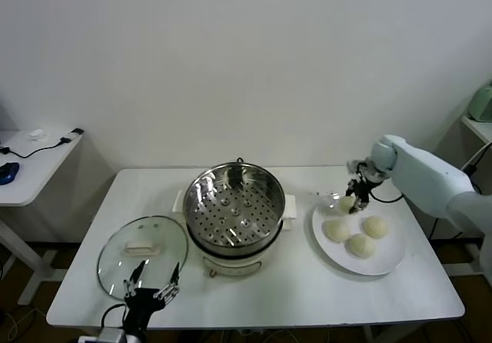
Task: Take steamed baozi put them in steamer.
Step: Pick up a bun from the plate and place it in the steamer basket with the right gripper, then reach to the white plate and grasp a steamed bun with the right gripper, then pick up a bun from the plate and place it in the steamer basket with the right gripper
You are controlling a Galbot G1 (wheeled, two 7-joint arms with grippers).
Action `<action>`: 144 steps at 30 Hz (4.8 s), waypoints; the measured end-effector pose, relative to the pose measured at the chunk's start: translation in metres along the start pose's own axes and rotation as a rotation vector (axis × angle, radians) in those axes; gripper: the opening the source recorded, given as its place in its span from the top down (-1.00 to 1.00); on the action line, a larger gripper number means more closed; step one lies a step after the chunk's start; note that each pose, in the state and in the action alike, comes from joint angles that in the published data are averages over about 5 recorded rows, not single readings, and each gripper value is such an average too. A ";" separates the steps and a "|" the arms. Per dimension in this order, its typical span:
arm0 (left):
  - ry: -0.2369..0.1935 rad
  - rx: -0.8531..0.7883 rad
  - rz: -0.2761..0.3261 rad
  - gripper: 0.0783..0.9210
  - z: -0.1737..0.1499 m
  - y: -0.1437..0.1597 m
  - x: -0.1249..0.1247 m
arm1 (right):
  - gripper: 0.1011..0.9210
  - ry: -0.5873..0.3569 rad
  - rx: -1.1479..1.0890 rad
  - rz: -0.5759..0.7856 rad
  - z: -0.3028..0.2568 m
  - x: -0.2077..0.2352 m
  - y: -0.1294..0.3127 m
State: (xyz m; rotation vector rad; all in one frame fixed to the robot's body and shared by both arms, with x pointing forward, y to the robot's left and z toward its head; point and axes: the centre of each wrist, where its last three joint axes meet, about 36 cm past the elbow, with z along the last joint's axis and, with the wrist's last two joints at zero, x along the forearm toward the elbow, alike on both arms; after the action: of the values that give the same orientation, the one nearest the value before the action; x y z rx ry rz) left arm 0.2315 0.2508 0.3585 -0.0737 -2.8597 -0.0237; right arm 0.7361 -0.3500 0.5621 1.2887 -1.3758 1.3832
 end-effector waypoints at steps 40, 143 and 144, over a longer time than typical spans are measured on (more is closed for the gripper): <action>-0.025 -0.020 0.004 -0.77 -0.015 -0.003 0.002 | -0.31 -0.043 1.411 -0.014 -0.348 -0.003 -0.021; -0.052 -0.030 0.022 -0.77 -0.039 -0.015 0.022 | -0.33 -0.234 -0.039 0.045 -0.245 0.142 0.028; -0.052 -0.030 0.021 -0.77 -0.039 -0.015 0.022 | -0.33 -0.234 -0.032 0.041 -0.259 0.140 0.030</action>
State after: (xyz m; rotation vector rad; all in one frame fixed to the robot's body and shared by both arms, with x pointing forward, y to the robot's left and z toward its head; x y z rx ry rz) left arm 0.2201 0.2364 0.4020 -0.1125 -2.9104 -0.0605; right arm 0.6484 -0.1151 0.7192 1.4439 -1.5815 1.2621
